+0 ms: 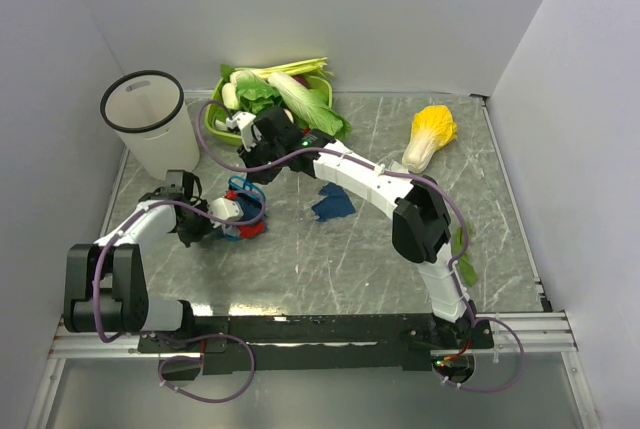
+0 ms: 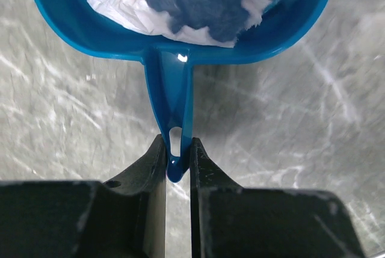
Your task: Sweep away the paper scraps from the table
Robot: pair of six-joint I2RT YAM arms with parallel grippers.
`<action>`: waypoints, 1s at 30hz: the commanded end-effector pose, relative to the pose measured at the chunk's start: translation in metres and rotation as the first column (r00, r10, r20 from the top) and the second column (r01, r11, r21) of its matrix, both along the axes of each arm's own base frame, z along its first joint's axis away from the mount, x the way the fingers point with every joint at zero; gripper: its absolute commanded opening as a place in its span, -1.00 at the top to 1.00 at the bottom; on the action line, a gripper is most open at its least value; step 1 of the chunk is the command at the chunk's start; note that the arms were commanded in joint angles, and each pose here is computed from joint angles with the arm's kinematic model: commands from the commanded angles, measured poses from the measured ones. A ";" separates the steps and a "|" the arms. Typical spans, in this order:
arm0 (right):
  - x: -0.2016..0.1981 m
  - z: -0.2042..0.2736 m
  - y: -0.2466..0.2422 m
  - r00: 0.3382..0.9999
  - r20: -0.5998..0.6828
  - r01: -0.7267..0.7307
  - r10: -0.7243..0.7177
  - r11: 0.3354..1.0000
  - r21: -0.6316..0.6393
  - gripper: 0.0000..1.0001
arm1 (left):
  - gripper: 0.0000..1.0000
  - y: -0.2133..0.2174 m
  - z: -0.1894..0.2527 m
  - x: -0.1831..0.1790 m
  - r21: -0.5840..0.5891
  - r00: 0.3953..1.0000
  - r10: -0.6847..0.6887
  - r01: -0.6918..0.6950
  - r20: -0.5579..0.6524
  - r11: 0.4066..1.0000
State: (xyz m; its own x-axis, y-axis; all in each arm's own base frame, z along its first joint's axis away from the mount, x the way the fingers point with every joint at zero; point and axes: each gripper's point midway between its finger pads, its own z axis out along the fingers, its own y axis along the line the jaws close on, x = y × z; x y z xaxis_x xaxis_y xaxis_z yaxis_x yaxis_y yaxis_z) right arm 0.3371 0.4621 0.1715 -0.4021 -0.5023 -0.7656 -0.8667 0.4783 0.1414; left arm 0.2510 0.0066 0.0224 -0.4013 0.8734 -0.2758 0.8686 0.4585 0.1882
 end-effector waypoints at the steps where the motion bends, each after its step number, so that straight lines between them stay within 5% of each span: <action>1: -0.002 0.034 0.010 1.000 0.018 0.005 -0.006 0.996 0.087 1.00 | 0.98 -0.020 0.010 0.016 -0.088 0.999 -0.016 0.019 0.041 0.996; 12: -0.002 0.016 -0.001 1.000 0.028 -0.009 0.009 1.000 0.015 1.00 | 0.98 -0.032 0.020 0.027 -0.159 0.991 -0.012 0.033 0.131 0.987; 21: 0.010 0.068 -0.013 0.970 0.239 -0.051 0.045 0.999 0.018 1.00 | 0.98 -0.039 0.028 0.028 -0.187 0.986 -0.035 0.066 0.165 0.980; 30: -0.005 0.103 -0.017 0.963 0.261 -0.093 0.071 0.993 0.075 1.00 | 0.98 -0.042 0.032 0.033 -0.202 0.981 -0.033 0.072 0.189 0.977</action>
